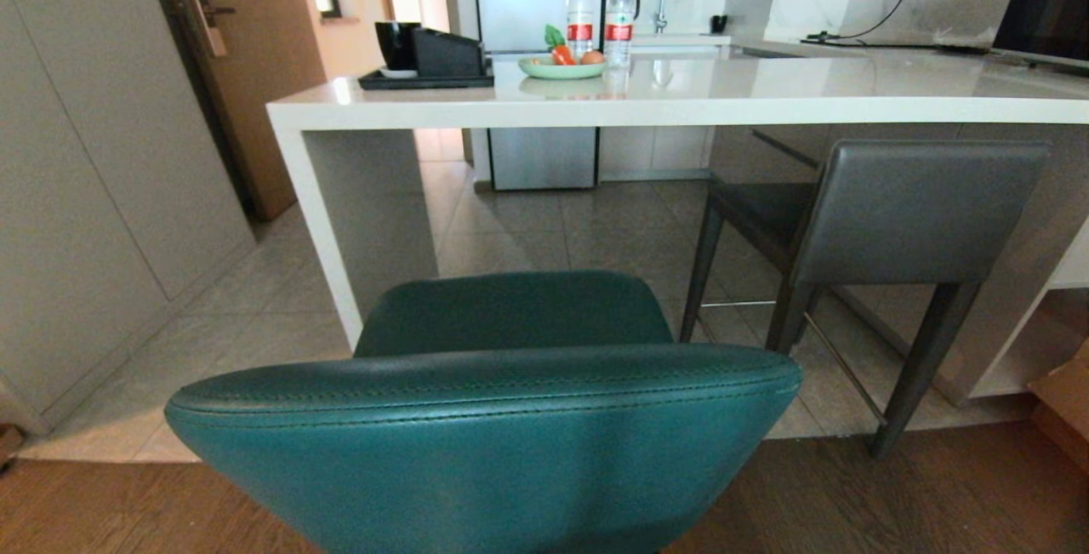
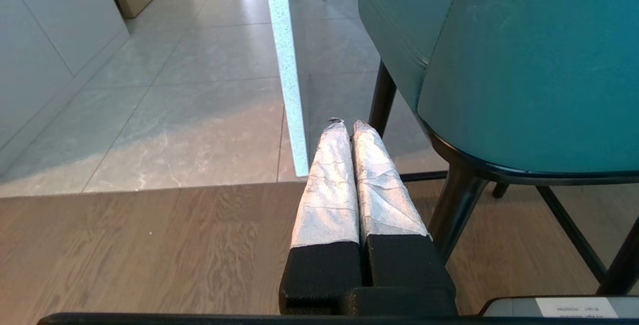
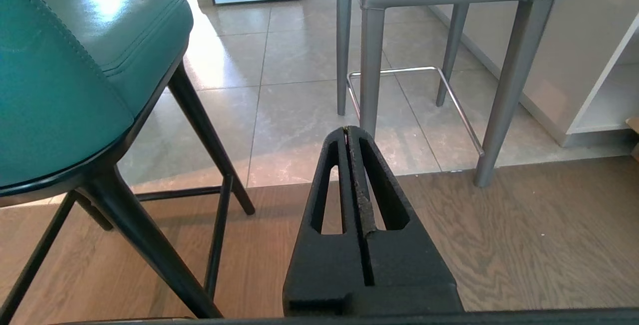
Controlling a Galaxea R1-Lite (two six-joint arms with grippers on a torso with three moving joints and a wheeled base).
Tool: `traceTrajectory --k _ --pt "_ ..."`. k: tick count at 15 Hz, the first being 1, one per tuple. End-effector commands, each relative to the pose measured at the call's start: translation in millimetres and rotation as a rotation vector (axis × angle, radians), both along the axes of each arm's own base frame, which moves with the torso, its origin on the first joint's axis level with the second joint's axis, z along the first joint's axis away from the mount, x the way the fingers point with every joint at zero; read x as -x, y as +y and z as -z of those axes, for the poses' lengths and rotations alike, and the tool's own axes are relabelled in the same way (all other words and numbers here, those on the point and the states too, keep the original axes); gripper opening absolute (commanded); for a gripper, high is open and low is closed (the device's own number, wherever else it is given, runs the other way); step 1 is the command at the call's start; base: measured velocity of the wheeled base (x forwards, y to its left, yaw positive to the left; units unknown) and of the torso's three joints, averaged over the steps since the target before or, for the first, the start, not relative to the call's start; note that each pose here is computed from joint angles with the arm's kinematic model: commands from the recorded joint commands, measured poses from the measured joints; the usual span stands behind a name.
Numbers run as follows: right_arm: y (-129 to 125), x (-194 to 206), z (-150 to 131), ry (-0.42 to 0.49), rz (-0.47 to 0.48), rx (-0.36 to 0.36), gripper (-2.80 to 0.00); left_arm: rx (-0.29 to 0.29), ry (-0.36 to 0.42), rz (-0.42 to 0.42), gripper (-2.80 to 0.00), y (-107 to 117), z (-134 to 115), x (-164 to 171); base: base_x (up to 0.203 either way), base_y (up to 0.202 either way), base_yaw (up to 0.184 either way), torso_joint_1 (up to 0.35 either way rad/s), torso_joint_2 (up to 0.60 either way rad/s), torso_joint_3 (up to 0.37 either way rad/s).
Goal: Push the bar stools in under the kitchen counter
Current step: Push the blue chair back under the dining table
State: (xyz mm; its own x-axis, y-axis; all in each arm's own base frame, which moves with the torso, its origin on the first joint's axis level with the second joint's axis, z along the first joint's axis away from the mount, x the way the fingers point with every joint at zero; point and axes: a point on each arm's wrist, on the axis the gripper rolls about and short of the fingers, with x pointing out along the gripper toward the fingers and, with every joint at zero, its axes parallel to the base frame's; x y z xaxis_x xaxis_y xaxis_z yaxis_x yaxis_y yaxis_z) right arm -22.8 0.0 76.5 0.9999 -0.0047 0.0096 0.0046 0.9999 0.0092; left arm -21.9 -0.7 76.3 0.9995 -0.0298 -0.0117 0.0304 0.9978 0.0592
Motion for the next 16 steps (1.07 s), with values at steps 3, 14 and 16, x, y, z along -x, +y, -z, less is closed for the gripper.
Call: traceTrajectory --k 3,14,16 --pt "0.1 -0.3 0.3 -0.001 -0.004 0.006 -2.8 0.008 -0.008 -0.018 -2.8 0.3 -1.2 0.5 0.0 0.0 0.0 0.0 0.0 0.0" --pt "7.3 -55.4 -104.6 0.175 -0.331 -0.064 -2.8 0.103 0.103 0.292 -2.8 -7.8 -113.8 -88.9 0.0 0.0 0.0 0.0 0.0 0.0" --pt "8.0 -75.7 -107.0 0.219 -0.363 -0.073 -2.8 0.112 0.164 0.315 -2.8 -10.2 -104.6 -112.6 0.0 0.0 0.0 0.0 0.0 0.0"
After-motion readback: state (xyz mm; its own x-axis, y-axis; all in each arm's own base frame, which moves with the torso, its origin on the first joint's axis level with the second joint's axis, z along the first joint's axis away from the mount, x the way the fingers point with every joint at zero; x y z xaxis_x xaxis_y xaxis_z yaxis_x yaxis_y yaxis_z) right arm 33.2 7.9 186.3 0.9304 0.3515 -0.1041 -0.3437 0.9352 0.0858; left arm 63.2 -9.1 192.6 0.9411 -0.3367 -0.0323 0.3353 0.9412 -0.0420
